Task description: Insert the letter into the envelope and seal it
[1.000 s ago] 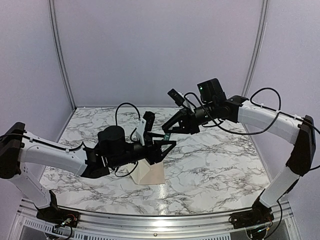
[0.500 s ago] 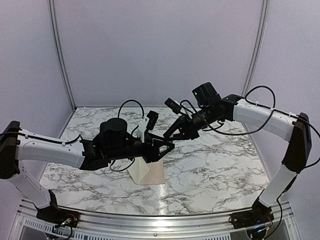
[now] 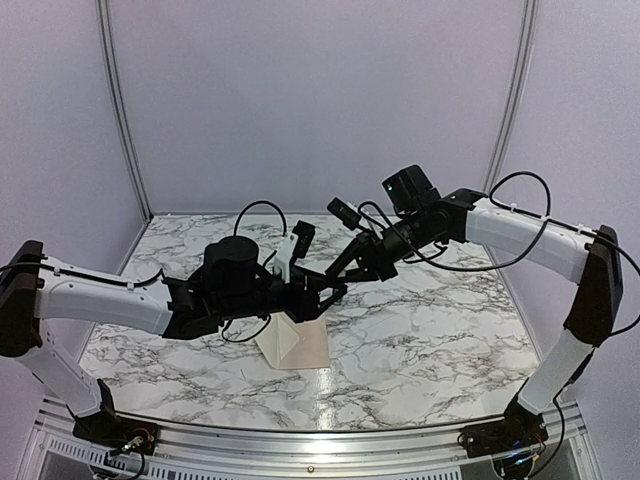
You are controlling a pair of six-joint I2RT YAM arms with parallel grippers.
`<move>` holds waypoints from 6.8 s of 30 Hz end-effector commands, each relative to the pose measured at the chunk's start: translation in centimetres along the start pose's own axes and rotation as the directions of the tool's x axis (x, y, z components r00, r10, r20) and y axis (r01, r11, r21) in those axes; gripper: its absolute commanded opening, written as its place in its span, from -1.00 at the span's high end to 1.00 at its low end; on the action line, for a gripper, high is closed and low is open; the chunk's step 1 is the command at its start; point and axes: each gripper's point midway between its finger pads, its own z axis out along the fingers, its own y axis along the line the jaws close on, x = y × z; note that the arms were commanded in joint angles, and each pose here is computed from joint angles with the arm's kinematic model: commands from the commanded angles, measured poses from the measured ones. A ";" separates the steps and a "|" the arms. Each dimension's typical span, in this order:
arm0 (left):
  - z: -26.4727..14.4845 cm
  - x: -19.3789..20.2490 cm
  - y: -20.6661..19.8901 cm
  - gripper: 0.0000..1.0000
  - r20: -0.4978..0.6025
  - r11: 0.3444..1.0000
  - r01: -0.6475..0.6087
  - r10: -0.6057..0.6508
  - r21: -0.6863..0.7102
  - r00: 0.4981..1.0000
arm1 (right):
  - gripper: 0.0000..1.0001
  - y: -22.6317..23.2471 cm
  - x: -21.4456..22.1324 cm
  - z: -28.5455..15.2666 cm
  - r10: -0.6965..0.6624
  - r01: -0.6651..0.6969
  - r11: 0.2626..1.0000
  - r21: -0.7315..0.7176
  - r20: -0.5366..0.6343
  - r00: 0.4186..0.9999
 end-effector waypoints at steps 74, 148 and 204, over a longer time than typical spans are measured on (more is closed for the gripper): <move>-1.2 -14.3 1.2 1.00 0.622 0.983 0.183 -0.156 0.020 0.767 | -0.07 -2.2 -8.3 -4.1 -0.361 0.326 0.718 0.615 -0.071 0.930; -3.1 -16.2 3.3 1.00 0.643 0.970 0.242 -0.208 0.036 0.737 | -0.04 -3.7 -9.9 -5.2 -0.341 0.291 0.664 0.689 -0.067 0.938; -0.1 -15.3 -1.3 1.00 0.510 0.971 0.071 -0.182 0.229 0.841 | 0.35 7.2 -5.8 -5.8 0.023 0.065 0.927 -0.370 0.228 0.973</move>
